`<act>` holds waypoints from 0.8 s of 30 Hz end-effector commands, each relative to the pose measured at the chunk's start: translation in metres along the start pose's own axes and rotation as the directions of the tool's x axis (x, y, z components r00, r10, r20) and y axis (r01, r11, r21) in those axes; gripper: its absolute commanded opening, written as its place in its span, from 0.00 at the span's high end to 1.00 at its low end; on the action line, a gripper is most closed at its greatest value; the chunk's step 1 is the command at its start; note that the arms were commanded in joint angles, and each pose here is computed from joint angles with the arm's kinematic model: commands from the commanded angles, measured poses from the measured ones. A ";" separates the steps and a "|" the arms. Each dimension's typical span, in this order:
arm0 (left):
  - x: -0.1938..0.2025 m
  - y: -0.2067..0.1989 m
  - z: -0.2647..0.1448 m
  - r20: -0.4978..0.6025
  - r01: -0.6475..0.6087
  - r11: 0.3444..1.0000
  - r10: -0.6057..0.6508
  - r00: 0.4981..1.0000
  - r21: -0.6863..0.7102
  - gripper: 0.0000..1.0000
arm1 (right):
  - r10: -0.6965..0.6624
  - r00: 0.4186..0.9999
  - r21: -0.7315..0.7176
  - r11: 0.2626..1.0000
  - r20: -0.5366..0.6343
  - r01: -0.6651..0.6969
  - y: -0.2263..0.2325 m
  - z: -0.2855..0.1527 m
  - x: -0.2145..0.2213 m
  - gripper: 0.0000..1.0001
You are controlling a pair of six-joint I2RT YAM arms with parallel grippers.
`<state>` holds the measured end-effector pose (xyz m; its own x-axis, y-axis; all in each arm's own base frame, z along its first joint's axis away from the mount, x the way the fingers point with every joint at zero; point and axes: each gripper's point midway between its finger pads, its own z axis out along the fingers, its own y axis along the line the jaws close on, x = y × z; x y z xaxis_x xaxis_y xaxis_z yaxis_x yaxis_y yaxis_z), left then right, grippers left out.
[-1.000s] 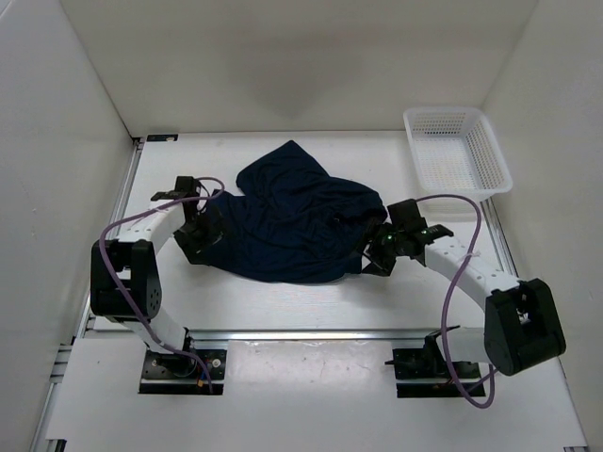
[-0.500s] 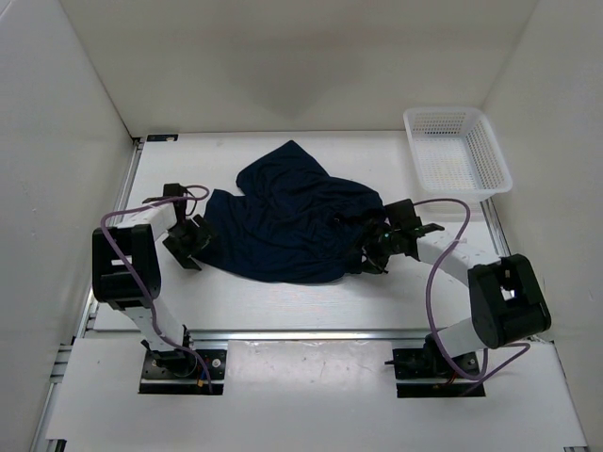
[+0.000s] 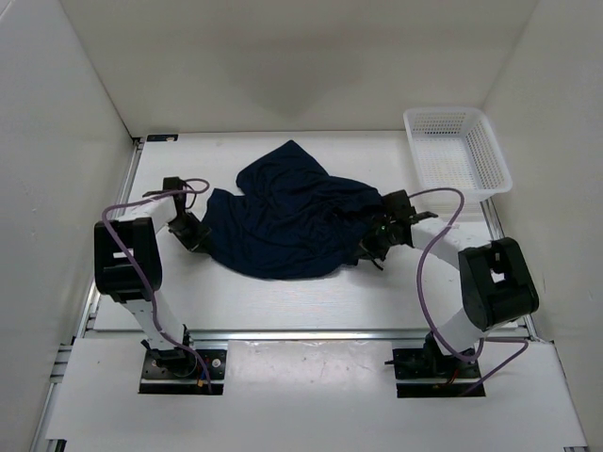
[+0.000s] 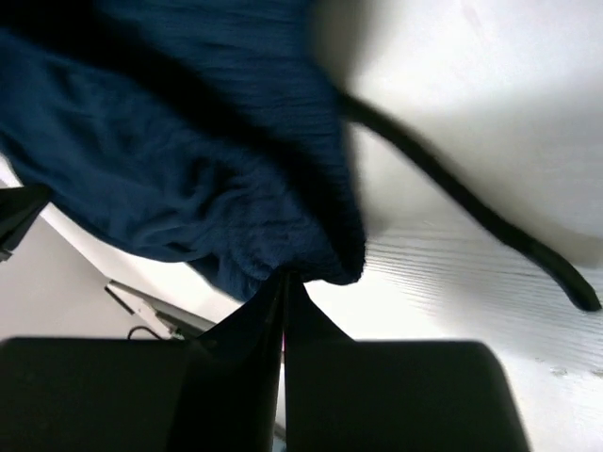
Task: Fold and stack the shorts
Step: Flatten the shorts out
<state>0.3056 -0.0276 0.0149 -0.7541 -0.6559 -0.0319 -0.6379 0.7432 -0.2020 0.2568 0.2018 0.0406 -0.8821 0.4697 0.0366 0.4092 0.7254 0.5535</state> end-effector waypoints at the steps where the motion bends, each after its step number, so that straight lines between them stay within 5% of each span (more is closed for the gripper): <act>1: -0.034 -0.031 -0.039 0.114 -0.030 0.991 0.015 0.993 0.133 0.90 | -0.090 0.984 -0.010 0.996 0.151 0.092 0.031 -0.028 -0.050 1.00; 7: -0.093 -0.100 -0.164 0.309 -0.120 0.934 0.011 0.951 0.336 0.90 | -0.192 0.877 -0.108 0.958 0.441 0.264 0.131 -0.142 -0.150 1.00; 9: -0.104 -0.120 -0.226 0.405 -0.175 0.906 0.004 0.914 0.385 0.90 | -0.232 0.797 -0.124 0.926 0.558 0.357 0.165 -0.193 -0.164 1.00; 14: -0.095 -0.125 -0.292 0.507 -0.245 0.861 -0.016 0.862 0.445 0.90 | -0.268 0.664 -0.098 0.883 0.698 0.460 0.171 -0.251 -0.146 1.00; 16: -0.080 -0.115 -0.282 0.486 -0.237 0.864 -0.010 0.874 0.444 0.90 | -0.269 0.668 -0.096 0.885 0.694 0.456 0.158 -0.245 -0.137 1.00; 22: -0.047 -0.080 -0.203 0.365 -0.163 0.909 0.013 0.931 0.383 0.90 | -0.410 0.799 -0.089 0.865 0.440 0.494 0.116 -0.138 -0.044 1.00; 24: -0.048 -0.072 -0.196 0.361 -0.151 0.920 0.012 0.933 0.362 0.90 | -0.489 0.814 -0.097 0.836 0.314 0.540 0.119 -0.099 -0.005 0.88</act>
<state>0.3619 -0.0274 0.2485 -0.6274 -0.6527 -0.4247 -0.3813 0.7330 -0.5633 0.3164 0.1963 0.2379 -0.7400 0.3318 -0.5851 -0.1114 0.7974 0.5931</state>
